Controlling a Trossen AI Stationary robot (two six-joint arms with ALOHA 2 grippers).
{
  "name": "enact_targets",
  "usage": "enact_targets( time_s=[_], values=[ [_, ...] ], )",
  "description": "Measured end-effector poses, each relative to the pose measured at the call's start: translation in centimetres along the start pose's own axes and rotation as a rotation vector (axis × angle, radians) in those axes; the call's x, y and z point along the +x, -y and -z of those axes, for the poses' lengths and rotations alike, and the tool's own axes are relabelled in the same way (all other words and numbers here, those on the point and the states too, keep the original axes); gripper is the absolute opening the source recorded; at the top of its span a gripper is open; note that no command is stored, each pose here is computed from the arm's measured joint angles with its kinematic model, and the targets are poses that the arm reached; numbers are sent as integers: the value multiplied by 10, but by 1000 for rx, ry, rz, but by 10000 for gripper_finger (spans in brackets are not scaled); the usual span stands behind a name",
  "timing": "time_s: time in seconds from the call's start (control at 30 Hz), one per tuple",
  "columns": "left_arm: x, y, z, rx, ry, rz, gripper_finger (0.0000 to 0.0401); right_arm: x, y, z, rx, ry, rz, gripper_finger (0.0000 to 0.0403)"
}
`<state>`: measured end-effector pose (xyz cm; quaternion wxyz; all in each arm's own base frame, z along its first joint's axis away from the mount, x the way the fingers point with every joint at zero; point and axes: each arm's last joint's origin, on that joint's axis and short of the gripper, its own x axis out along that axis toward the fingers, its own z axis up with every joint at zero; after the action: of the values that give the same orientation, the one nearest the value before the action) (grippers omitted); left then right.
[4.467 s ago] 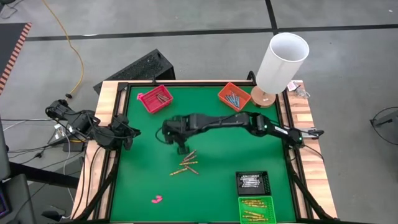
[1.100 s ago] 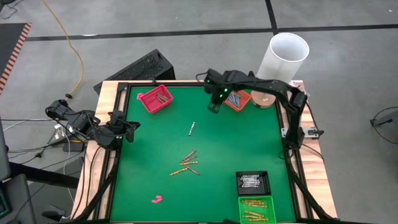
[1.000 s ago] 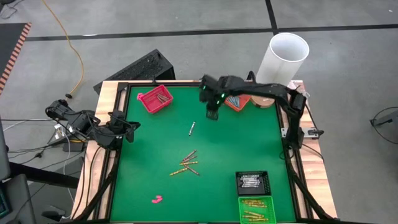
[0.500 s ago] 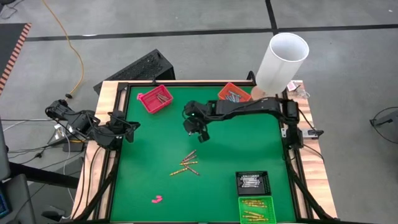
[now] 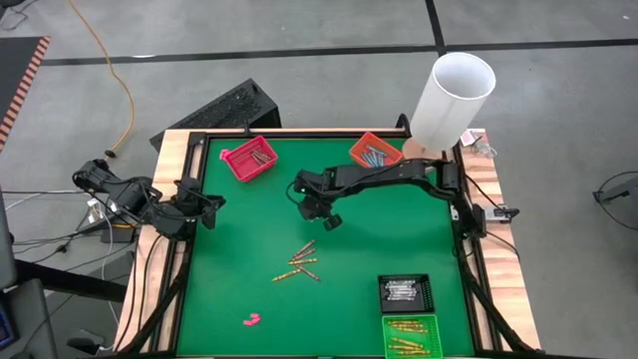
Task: Sort crayons
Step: Put the black crayon into the black bin
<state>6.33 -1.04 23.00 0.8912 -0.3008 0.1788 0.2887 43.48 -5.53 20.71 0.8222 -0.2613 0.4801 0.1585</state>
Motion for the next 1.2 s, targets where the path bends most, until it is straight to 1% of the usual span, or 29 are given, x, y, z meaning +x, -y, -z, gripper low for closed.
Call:
enact_targets(
  time_s=[0.23, 0.33, 0.5, 0.6, 0.63, 0.7, 0.8, 0.83, 0.93, 1.1, 1.2],
  values=[
    [1, 1, 1, 4, -4, -7, 103, 4, -1, 1, -157, -17, 2, 59],
    [1, 1, 1, -6, -4, -6, 106, 3, 0, -3, -188, -10, 22, 59],
    [1, 1, 1, -28, -3, -6, 106, 2, 5, -13, -142, 68, 106, 59],
    [1, 1, 1, -31, -3, -6, 106, 1, 4, -21, -158, 107, 144, 59],
    [1, 1, 1, -35, -3, -6, 106, 1, 3, -23, -147, 121, 151, 59],
    [1, 1, 1, -42, -3, -6, 106, 1, -1, -28, -51, 138, 148, 59],
    [1, 1, 1, -51, -4, -6, 106, 2, -4, -32, 52, 118, 192, 59],
    [1, 1, 1, -52, -4, -6, 106, 2, -5, -32, 54, 109, 203, 59],
    [1, 1, 1, -63, -4, -6, 106, 2, -4, -32, 1, 91, 223, 59],
    [1, 1, 1, -84, -4, -5, 106, 2, -3, -29, 85, 51, 259, 59],
    [1, 1, 1, -95, -3, -6, 106, 3, -4, -28, 49, 36, 256, 59]
  ],
)
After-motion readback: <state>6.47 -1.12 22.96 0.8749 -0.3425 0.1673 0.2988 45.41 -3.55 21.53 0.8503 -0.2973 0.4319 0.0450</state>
